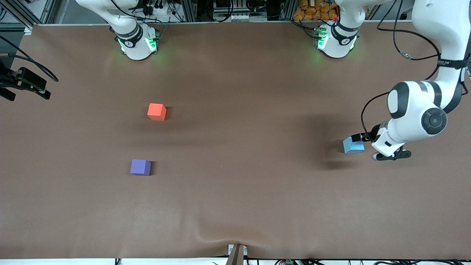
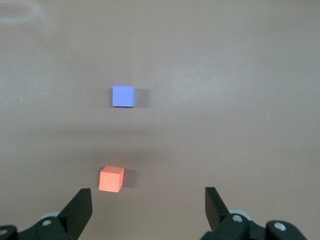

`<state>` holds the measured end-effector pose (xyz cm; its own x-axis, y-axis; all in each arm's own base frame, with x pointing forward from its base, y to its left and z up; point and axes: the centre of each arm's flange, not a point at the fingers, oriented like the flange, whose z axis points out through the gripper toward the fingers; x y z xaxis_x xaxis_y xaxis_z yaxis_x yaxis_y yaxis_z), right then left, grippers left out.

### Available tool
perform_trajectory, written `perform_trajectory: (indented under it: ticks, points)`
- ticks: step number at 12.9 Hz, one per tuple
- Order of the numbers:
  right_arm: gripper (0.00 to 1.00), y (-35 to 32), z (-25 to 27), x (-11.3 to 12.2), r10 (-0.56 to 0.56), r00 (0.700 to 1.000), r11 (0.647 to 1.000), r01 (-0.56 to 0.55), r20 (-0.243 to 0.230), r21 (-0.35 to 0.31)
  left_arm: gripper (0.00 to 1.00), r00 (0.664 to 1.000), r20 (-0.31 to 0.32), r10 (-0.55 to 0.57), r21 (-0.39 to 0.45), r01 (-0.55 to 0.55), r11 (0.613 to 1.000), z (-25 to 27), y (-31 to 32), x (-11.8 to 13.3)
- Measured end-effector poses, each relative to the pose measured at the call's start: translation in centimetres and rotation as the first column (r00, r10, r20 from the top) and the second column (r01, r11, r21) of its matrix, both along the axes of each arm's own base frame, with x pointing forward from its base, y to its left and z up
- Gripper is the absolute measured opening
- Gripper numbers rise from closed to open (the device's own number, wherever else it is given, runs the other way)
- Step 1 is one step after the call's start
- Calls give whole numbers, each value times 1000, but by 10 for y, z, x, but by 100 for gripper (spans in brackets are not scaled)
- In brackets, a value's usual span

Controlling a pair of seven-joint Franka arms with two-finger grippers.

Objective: Place blue block between orange and purple blocks
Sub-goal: 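Reach the left gripper down to the light blue cube and grasp it, then carry the blue cube with the left gripper toward the table middle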

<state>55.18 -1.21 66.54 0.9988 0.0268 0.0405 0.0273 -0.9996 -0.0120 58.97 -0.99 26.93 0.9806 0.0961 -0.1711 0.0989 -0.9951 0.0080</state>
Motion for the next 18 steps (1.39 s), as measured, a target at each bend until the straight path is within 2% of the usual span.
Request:
perform_trajectory:
  ticks: [11, 13, 16, 18]
  points:
    - [100, -3, -1, -1, -5, 1000, 1000, 5, -11, 0, 100, 999, -34, 5, -9, -5, 1000, -61, 3, 1]
    - [100, -3, -1, -1, -5, 1000, 1000, 5, -13, 0, 93, 999, -43, -22, -17, 21, 1000, -71, 3, 0]
    - [100, -3, -1, -1, -5, 1000, 1000, 5, -14, 0, 61, 999, -34, -38, -25, 37, 999, -76, 14, 1]
    - [100, -3, -1, -1, -4, 1000, 1000, 4, -14, 0, 58, 998, -30, -59, -38, 58, 998, -72, 7, 4]
